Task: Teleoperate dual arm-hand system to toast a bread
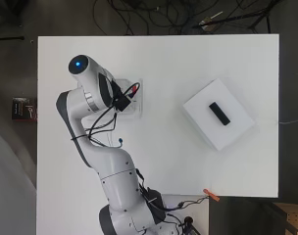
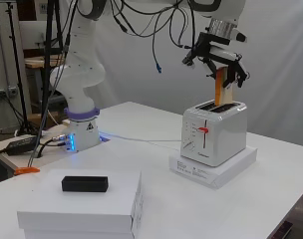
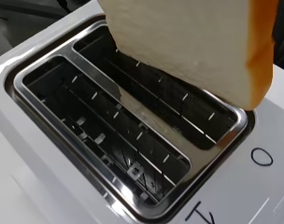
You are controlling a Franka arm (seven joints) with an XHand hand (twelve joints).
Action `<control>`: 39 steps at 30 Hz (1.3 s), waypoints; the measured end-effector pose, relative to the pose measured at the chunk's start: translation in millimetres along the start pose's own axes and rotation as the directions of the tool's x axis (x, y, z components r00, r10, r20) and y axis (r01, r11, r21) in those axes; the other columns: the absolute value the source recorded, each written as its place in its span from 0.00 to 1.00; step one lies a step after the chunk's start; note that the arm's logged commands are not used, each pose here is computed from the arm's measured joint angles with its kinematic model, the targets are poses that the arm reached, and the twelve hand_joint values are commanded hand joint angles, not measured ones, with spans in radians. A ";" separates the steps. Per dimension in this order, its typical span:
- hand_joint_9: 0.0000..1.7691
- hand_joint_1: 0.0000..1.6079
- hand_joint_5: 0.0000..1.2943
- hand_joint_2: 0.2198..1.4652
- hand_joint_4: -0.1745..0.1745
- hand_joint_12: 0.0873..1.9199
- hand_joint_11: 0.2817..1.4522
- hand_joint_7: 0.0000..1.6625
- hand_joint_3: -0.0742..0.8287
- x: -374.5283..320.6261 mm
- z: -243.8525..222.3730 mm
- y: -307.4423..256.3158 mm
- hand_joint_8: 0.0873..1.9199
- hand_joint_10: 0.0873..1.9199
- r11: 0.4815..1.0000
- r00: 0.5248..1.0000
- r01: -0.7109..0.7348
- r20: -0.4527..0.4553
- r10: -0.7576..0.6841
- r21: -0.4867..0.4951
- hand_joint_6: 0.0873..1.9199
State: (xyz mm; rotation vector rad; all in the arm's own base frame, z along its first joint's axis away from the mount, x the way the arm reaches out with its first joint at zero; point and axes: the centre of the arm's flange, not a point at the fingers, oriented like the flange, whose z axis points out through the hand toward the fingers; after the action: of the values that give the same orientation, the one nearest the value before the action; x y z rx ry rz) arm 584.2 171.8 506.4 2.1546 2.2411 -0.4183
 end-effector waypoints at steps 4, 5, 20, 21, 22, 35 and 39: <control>0.75 0.77 0.62 0.73 0.07 0.22 0.34 0.69 0.08 0.9 26.9 -8.5 0.40 0.14 1.000 1.000 0.020 0.023 -0.020 0.000 0.58; 0.76 0.77 0.61 0.73 0.05 0.19 0.36 0.69 0.08 1.4 29.6 -9.7 0.40 0.10 1.000 0.999 0.027 0.022 -0.026 -0.006 0.58; 0.67 0.57 0.59 0.81 0.96 0.66 0.30 0.73 0.08 29.1 -0.6 8.5 0.25 0.54 0.988 0.996 0.093 -0.010 -0.092 0.122 0.66; 0.67 0.55 0.55 0.83 0.99 0.70 0.32 0.71 0.09 30.1 -6.8 12.7 0.25 0.56 0.987 0.996 0.089 -0.007 -0.089 0.133 0.70; 0.66 0.53 0.52 0.85 1.00 0.75 0.35 0.69 0.09 30.0 -16.0 16.2 0.27 0.59 0.988 0.997 0.082 -0.006 -0.081 0.133 0.73; 0.73 0.57 0.61 0.80 1.00 0.87 0.44 0.75 0.08 51.9 34.8 -5.8 0.41 0.70 0.980 0.993 0.085 0.070 -0.099 0.179 0.65; 0.71 0.57 0.61 0.80 1.00 0.82 0.39 0.74 0.08 48.2 49.0 -24.0 0.39 0.69 0.990 0.995 0.086 0.041 -0.091 0.115 0.65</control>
State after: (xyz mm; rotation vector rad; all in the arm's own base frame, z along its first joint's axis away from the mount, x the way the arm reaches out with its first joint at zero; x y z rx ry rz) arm 549.1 209.1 454.7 2.0770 2.3490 -0.6049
